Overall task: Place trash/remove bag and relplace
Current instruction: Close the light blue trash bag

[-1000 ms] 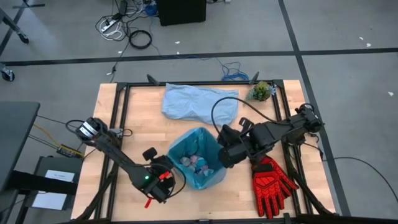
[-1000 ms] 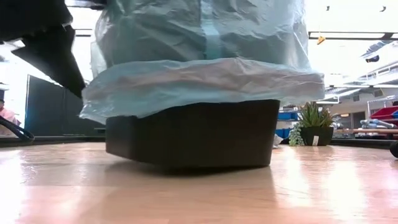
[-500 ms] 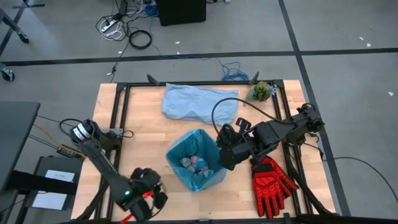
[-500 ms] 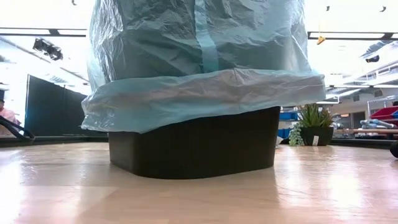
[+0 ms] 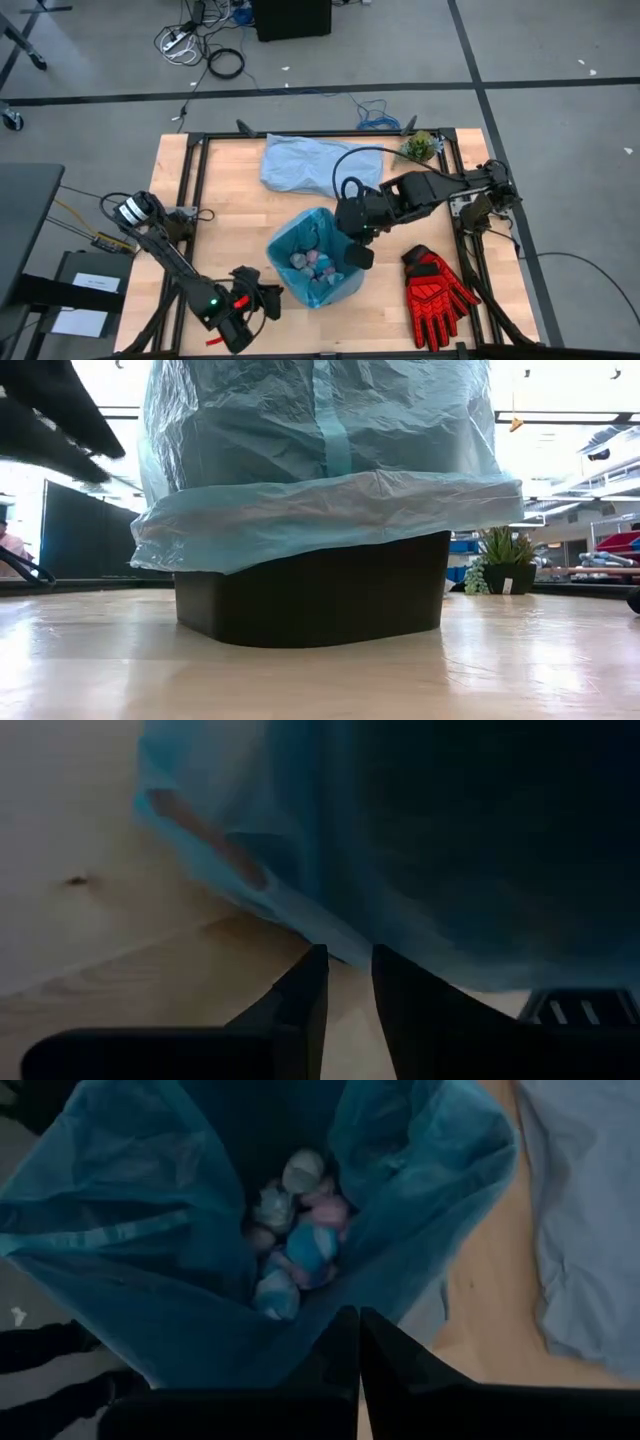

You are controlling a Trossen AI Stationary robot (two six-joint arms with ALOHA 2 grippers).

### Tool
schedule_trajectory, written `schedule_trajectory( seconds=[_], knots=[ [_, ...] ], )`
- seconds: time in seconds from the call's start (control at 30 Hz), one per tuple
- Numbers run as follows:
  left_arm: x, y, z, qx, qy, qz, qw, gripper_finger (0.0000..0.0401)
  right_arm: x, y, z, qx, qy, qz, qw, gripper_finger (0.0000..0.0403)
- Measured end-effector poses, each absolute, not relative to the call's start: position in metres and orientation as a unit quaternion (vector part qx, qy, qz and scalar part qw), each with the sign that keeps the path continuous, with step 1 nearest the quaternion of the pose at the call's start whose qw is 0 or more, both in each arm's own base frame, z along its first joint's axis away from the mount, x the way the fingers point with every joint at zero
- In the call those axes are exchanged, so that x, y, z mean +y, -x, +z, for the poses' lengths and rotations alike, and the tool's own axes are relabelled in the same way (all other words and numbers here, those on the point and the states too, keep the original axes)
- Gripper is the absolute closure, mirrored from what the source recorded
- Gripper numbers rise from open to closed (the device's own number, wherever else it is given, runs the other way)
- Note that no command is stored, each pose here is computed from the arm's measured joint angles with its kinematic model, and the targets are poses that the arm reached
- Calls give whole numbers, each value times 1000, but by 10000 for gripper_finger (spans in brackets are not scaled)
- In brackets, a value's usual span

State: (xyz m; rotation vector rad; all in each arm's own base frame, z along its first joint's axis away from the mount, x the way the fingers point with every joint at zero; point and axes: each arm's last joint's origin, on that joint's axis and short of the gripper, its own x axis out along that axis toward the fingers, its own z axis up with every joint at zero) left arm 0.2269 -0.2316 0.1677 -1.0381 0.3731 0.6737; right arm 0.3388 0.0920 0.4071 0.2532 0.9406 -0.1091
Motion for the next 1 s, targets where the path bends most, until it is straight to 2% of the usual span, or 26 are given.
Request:
schedule_trajectory(
  seconds=[0.4,0.67,0.83,1.0],
  knots=[
    [-206,-218,141,152,485,322,798,283,80,-316,419,469,-100,-59,876,347],
    [-184,-201,146,138,475,327,805,274,76,-308,427,460,-104,-60,880,335],
    [-173,-195,148,115,504,318,795,274,75,-307,426,464,-102,-63,878,328],
    [-175,-195,146,129,523,307,784,274,74,-308,426,464,-103,-63,877,323]
  ],
)
